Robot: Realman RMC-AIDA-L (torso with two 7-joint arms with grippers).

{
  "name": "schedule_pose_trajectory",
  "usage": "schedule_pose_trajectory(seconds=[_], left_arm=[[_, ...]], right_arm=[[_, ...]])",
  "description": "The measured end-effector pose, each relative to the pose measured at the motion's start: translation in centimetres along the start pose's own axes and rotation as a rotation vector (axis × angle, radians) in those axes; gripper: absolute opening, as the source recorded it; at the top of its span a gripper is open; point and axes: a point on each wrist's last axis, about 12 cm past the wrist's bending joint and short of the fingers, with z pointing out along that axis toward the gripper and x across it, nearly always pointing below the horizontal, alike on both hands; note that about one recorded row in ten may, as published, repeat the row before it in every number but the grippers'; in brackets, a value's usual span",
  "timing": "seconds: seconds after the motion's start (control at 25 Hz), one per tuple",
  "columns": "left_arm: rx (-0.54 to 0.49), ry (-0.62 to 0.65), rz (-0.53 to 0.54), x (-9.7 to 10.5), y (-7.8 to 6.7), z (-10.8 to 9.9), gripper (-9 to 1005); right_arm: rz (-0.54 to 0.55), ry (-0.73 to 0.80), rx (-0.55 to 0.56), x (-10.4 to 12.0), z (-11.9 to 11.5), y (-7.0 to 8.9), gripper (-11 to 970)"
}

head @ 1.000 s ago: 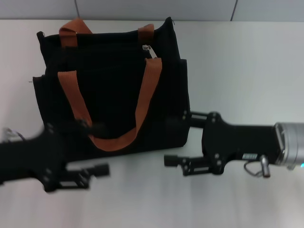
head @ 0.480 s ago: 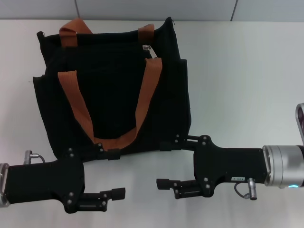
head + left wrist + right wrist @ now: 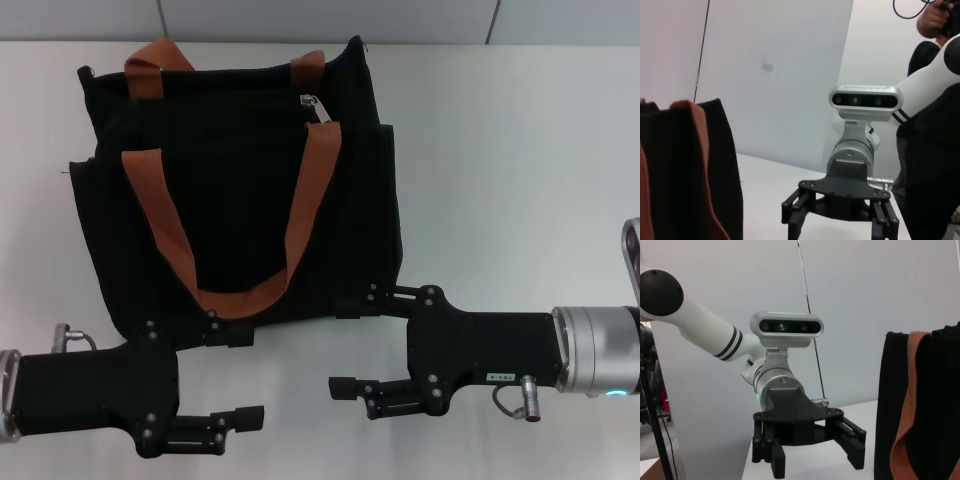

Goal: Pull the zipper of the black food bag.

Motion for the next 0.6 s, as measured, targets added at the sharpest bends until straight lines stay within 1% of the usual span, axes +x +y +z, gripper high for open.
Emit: schedule_pose_trajectory(seconds=[0.6], left_arm=[[-0.002,0.001,-0.003,0.07,-0.02,0.07,802]], right_arm=[[-0.014,0.001,0.001,-0.05,0.08,-0.09,806]])
